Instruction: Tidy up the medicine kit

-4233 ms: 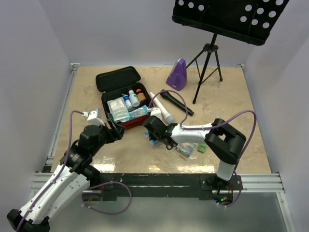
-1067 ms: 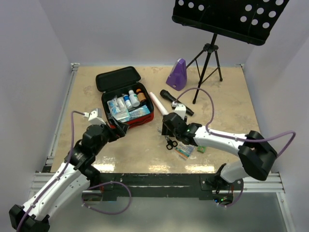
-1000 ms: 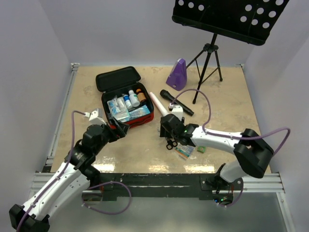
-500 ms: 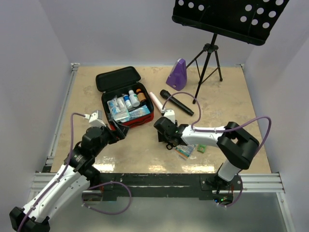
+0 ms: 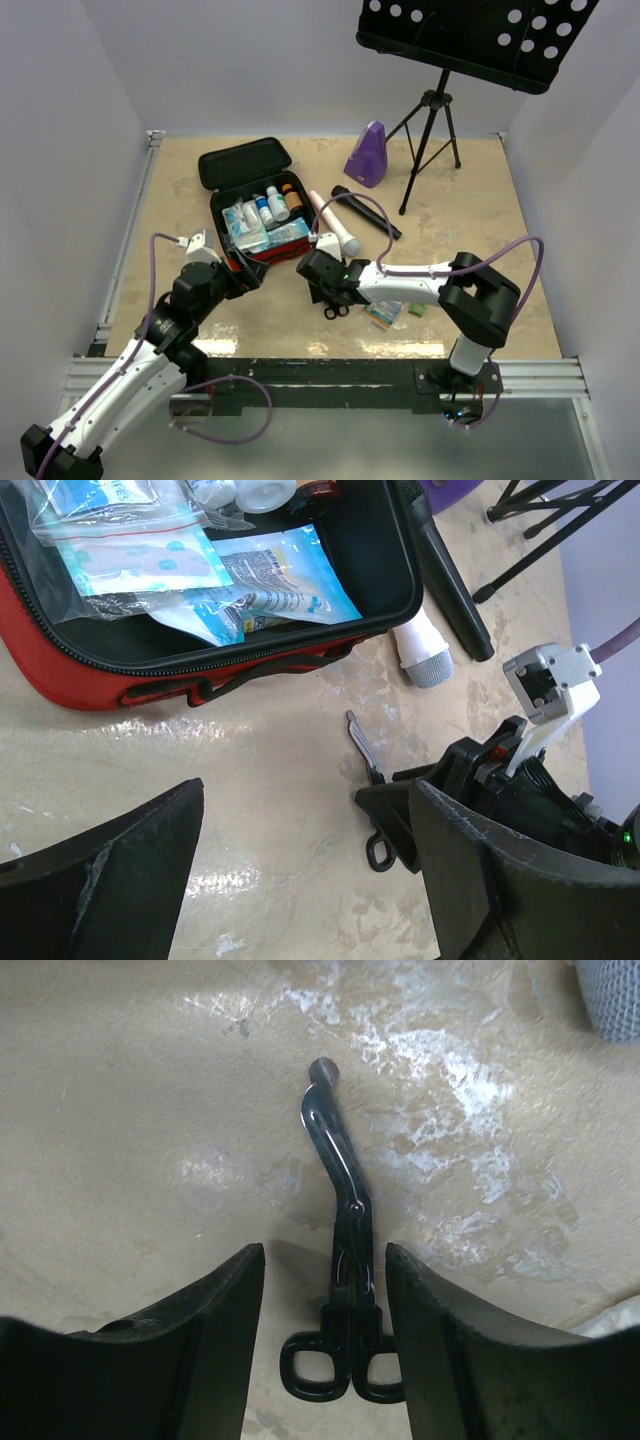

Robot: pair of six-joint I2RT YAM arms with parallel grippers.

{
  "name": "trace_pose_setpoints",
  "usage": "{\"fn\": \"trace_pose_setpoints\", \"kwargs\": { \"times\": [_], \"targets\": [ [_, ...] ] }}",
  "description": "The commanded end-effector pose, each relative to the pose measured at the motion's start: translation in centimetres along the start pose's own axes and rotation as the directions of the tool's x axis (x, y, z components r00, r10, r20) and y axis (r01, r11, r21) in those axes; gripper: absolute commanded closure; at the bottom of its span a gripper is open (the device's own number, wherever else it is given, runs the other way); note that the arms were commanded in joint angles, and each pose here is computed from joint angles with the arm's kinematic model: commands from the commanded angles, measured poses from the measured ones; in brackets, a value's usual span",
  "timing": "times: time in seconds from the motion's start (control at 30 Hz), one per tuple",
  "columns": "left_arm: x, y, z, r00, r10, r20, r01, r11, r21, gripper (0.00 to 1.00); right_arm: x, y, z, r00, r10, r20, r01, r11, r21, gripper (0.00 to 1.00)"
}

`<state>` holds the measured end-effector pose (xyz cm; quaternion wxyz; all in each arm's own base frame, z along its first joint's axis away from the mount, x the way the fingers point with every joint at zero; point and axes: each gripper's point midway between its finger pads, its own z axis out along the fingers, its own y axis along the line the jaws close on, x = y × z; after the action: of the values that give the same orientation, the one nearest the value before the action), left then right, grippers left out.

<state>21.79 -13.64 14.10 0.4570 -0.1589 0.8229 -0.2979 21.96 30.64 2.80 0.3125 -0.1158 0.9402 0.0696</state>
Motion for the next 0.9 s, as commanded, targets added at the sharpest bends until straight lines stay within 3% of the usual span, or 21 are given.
{"fn": "trace_pose_setpoints", "kwargs": {
  "times": [0.0, 0.87],
  "targets": [
    [-0.1, -0.7, 0.0, 1.0, -0.014, 0.004, 0.014, 0.999, 0.031, 0.13, -1.9, -0.4, -0.1, 0.999, -0.037, 0.022, 0.036, 0.998, 0.044, 0.48],
    [0.2, -0.4, 0.1, 1.0, -0.027, -0.003, 0.027, 0.999, 0.027, 0.13, -0.4, -1.0, 2.1, 0.978, -0.147, -0.151, 0.132, 0.986, -0.105, 0.55]
  ]
}}
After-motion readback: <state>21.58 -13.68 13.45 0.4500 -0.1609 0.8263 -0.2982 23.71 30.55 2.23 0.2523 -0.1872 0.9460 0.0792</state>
